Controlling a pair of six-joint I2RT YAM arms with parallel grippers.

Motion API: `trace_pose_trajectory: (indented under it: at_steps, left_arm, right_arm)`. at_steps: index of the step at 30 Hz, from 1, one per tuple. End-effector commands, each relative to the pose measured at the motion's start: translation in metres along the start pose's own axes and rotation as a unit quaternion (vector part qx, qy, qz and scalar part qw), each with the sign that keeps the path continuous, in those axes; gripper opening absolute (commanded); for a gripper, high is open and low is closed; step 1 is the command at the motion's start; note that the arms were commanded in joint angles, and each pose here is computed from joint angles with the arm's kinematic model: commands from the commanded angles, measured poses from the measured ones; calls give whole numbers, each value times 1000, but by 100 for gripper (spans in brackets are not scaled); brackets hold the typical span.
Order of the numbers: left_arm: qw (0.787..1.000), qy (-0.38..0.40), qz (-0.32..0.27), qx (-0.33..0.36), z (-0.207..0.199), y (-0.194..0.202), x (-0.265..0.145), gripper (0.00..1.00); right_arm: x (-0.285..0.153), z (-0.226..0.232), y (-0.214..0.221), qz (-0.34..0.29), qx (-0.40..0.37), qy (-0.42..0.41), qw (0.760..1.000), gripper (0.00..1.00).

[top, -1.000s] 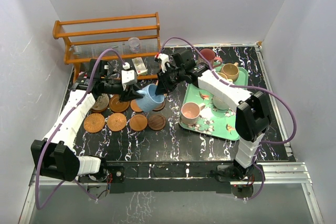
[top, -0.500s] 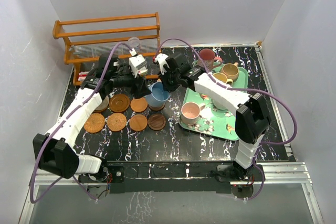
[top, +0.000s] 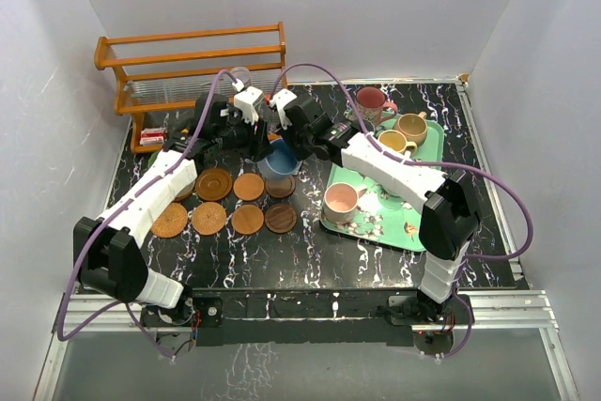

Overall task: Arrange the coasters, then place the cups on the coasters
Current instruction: Place the cup on the coaster.

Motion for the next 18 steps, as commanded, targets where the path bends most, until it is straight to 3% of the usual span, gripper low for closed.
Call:
trace_pose_trajectory:
  at_steps: [1,8,15,17,18]
  left_arm:
    - [999,-32,0,-12,3,5,5,47]
    - [998,-64,6,-5,12,14,11,46]
    - [994,-102,31,13,25,23,18,16]
    - [993,-108,33,26,27,24,18,1]
    - [993,-109,31,33,27,23,17,0]
  right_arm:
    - [-45,7,-71,-140,34,-7,989,0]
    - [-40,23,-80,-136,46,-33,989,0]
    - [-33,38,-90,-140,52,-48,988,0]
    - [-34,40,-93,-143,53,-55,987,0]
    - [-34,42,-94,-143,54,-58,987,0]
Point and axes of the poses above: each gripper's point midway between its finger pads, its own x axis out along the fingers, its own z axis along the line the jaws close on, y = z × x, the point moved 8 cm from there along -x, back along the fingers
